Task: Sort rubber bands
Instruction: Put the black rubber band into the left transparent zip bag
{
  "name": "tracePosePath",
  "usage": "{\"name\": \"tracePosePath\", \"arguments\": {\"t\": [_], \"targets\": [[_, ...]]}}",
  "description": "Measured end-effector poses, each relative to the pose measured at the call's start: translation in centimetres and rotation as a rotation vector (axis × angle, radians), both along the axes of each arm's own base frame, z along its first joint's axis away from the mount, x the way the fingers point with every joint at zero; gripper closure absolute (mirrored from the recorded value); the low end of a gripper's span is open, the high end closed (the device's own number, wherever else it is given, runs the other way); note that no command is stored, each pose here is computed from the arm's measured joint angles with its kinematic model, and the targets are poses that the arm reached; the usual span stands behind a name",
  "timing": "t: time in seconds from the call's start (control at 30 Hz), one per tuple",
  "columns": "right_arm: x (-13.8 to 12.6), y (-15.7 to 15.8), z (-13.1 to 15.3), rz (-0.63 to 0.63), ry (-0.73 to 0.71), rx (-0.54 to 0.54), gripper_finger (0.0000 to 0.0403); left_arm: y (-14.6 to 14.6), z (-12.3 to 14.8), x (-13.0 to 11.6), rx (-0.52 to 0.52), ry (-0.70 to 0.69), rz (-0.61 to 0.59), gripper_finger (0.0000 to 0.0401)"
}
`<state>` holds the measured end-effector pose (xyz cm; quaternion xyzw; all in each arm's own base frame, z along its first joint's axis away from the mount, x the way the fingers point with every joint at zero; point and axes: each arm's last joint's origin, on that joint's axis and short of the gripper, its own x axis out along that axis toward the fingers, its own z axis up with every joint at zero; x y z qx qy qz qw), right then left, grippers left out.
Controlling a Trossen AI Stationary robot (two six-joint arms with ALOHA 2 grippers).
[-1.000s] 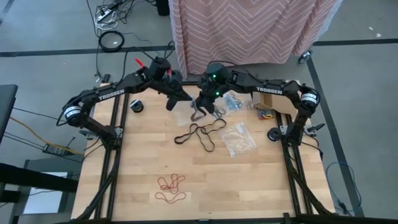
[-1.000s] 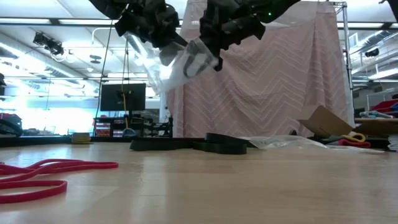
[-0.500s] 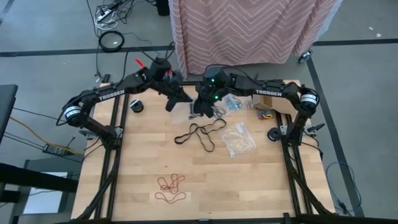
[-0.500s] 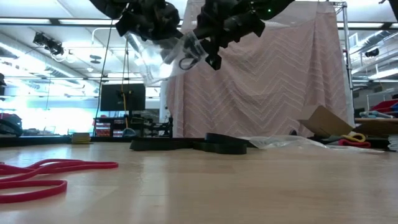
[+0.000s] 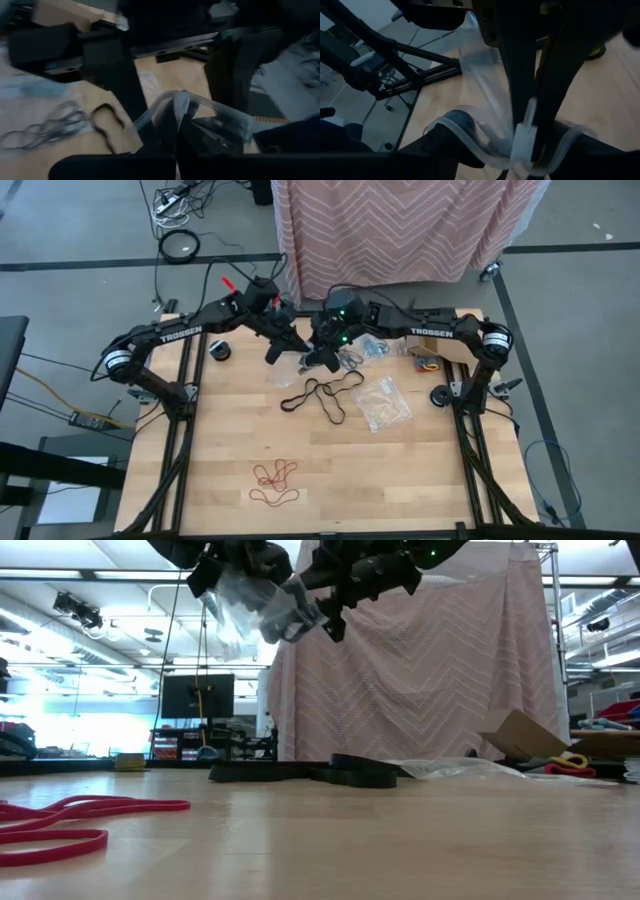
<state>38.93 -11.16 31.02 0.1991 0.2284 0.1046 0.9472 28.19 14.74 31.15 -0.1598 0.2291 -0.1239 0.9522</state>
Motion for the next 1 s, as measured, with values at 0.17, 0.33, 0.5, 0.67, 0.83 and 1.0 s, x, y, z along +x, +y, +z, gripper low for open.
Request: {"name": "tracePosePath", "arguments": {"t": [0.17, 0.33, 0.5, 0.67, 0.83, 1.0], "targets": [[0.4, 0.0, -0.4, -0.018, 0.009, 0.001, 0.0175, -0.4, -0.1, 0.4, -0.013, -0.008, -0.029, 0.0401], [0.2, -0.1, -0.4, -0.016, 0.017, 0.006, 0.0175, -0.5, -0.1, 0.5, 0.008, 0.005, -0.001, 0.0401], [-0.6, -0.4, -0.3, -0.017, 0.067, 0.057, 0.0175, 0.2, -0.2, 0.1, 0.007, 0.010, 0.026, 0.0401], [-2.0, -0.4, 1.2, -0.023, 0.061, 0.037, 0.0175, 0.5, 0.0, -0.1, 0.007, 0.004, 0.029, 0.0401], [-2.7, -0.4, 1.3, -0.056, 0.110, 0.013, 0.0175, 0.7, -0.1, -0.2, 0.004, 0.006, 0.036, 0.0401], [-3.5, -0.7, 2.1, -0.048, 0.106, 0.057, 0.0175, 0.9, -0.1, -0.3, 0.003, 0.006, 0.041, 0.0401]]}}
